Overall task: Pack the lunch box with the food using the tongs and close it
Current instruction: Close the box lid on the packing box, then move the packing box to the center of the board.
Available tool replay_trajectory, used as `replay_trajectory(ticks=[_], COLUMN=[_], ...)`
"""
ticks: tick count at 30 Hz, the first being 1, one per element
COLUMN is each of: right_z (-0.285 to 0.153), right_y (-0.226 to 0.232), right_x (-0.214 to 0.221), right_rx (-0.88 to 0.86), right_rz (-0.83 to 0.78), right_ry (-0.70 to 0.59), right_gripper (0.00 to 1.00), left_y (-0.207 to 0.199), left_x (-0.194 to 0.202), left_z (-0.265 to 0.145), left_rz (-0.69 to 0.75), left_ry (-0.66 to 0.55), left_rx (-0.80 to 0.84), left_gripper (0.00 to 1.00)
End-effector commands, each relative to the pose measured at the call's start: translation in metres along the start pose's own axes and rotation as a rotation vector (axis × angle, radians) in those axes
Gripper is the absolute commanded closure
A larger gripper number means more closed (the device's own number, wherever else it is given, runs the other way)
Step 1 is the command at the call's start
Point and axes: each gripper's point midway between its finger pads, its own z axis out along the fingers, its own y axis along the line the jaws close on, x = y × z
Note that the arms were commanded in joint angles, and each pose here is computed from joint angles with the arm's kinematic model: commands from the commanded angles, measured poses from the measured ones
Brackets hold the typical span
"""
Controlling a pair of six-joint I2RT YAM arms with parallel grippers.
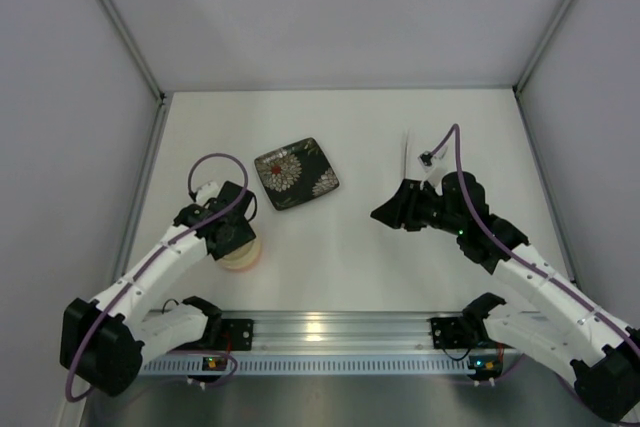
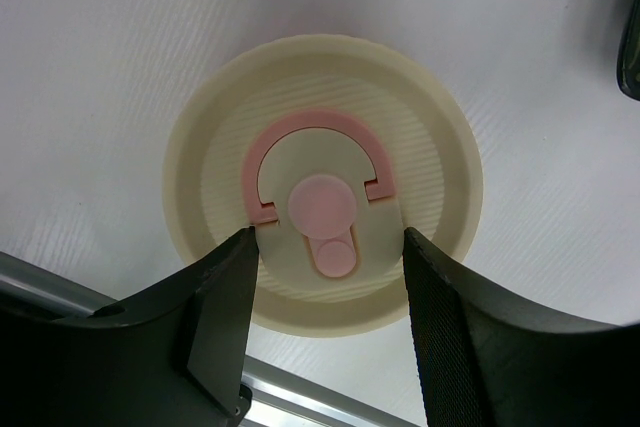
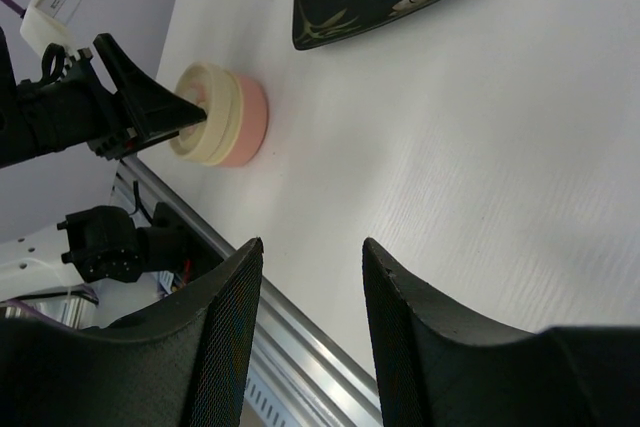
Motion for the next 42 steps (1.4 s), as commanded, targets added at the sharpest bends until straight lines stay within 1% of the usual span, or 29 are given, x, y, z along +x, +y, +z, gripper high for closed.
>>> replay_trajectory(ticks=[1, 9, 22, 25, 31, 37, 42], right_z=[-0.001, 0.000, 0.005, 0.006, 0.007, 0.008, 0.008], right_y=[0.010, 0.008, 0.004, 0.002, 0.000, 0.000, -0.002], right_x=[-0.013, -0.013, -0.008, -0.007, -0.005, -0.004, -0.002], right_rx=[-0.044, -0.039, -0.032, -0.032, -0.029, -0.032, -0.029], right_rz=[-0.041, -0.043, -0.042, -0.042, -0.042, -0.043, -0.049], right_ry=[-0.053, -0.048, -0.034, -0.031, -0.026, -0.022, -0.016], right_gripper=[0.56, 0.56, 0.56, 0.56, 0.56, 0.56, 0.56], left_y=[-0.007, -0.005, 0.004, 0.005, 0.012, 0.007, 0.005], left_x=[-0.002, 0.008, 0.030, 0.032, 0.032, 0.035, 0.033], left_z=[0.006, 0.018, 0.049, 0.054, 0.059, 0.066, 0.071], left_rz=[-0.004, -0.015, 0.036, 0.053, 0.084, 0.098, 0.123], left_ry=[-0.006, 0.010, 0.068, 0.075, 0.072, 0.094, 0.099], left_rx=[0.019, 0.015, -0.051, -0.068, -0.115, -0.117, -0.138], left_gripper=[1.00, 1.00, 0.96, 0.94, 0.94, 0.92, 0.87])
